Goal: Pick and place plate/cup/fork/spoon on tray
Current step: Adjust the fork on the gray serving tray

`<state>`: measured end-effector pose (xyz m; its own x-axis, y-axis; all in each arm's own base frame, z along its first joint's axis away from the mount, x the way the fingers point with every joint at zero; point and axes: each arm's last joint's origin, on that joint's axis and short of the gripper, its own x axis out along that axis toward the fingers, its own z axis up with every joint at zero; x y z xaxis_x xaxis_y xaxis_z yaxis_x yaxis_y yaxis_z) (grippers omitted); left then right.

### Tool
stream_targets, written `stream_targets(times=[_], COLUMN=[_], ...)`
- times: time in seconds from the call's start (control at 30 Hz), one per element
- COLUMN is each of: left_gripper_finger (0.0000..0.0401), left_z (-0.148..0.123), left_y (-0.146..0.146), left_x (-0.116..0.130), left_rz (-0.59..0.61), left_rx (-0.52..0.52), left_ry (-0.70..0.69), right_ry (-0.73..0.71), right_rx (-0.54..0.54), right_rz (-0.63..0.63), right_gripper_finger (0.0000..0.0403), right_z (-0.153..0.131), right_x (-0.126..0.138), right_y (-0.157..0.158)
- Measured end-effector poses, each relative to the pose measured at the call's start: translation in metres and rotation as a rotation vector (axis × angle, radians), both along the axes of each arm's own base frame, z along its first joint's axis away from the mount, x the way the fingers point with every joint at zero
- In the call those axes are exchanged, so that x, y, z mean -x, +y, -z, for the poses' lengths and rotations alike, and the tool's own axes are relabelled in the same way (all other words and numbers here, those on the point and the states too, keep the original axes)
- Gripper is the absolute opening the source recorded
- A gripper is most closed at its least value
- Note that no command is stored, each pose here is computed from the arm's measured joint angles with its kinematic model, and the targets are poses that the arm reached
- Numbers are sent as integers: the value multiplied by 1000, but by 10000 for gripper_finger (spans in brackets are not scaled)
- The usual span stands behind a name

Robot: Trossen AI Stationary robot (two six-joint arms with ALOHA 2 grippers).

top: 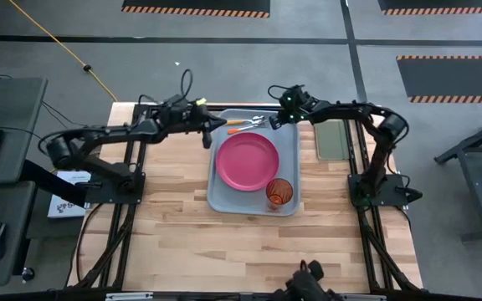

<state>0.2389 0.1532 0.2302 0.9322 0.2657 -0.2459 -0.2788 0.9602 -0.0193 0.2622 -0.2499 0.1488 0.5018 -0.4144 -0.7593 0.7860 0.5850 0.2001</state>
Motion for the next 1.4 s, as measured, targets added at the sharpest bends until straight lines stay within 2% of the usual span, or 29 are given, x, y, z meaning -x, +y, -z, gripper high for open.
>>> stream_targets(times=[0.23, 1.07, 1.4], left_gripper_finger=[0, 0, 0], left_z=[-6, -7, -7], left_y=[-18, -18, -18], left_x=[14, 14, 14], left_rz=[24, 17, 17], left_rx=[-31, -15, -14], left_ry=[-70, -76, -76], right_ry=[46, 36, 37], right_rx=[-1, -16, -16], right_rz=[65, -65, -84], right_gripper_finger=[0, 0, 0], right_z=[4, 4, 4], right_x=[-4, -36, -40], right_y=[-4, 34, 40])
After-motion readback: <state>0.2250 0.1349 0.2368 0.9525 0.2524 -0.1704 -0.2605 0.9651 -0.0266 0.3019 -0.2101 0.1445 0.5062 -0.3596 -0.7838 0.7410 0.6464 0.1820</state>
